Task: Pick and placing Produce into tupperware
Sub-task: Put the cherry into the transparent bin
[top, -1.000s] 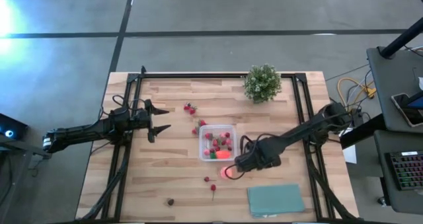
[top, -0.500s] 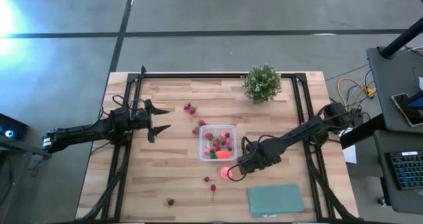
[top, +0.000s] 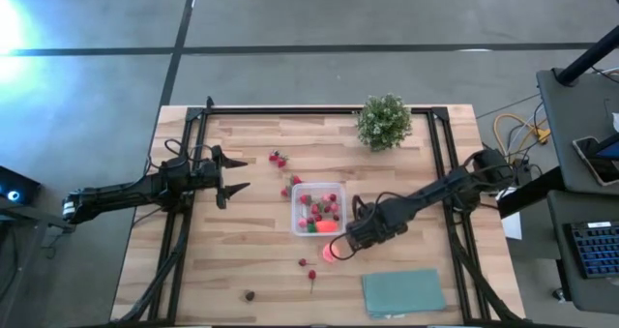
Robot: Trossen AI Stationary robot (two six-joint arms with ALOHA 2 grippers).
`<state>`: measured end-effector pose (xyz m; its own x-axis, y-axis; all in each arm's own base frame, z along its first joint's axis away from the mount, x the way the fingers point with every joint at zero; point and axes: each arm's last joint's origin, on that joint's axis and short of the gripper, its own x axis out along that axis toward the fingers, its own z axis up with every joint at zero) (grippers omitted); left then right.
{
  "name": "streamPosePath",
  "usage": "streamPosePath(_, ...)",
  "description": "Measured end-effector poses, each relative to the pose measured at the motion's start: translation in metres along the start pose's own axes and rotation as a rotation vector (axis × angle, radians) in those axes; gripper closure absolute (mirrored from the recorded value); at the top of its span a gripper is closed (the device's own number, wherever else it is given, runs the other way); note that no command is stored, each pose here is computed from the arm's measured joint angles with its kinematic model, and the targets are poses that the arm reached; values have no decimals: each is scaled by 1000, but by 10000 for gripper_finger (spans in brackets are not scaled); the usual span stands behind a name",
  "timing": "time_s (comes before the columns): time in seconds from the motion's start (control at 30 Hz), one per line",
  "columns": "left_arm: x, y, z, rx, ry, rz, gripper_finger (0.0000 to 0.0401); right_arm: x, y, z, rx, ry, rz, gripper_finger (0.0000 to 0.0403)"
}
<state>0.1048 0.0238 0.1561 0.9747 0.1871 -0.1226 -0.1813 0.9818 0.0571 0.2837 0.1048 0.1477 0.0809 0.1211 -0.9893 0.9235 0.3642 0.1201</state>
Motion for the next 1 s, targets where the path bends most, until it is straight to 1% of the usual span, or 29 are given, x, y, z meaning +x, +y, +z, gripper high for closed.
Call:
streamPosePath(0.17,0,0,0,0,0,0,118,2,-3,4,-4,8,-12,221)
streamPosePath(0.33,0,0,0,0,0,1,118,4,-5,3,-13,25,-19,234)
streamPosePath(0.5,0,0,0,0,0,1,118,4,-5,3,-12,24,-19,256)
streamPosePath(0.77,0,0,0,0,0,1,118,4,-5,3,-12,22,-19,303)
streamPosePath(1.0,0,0,0,0,0,1,118,4,-5,3,-9,46,-16,335)
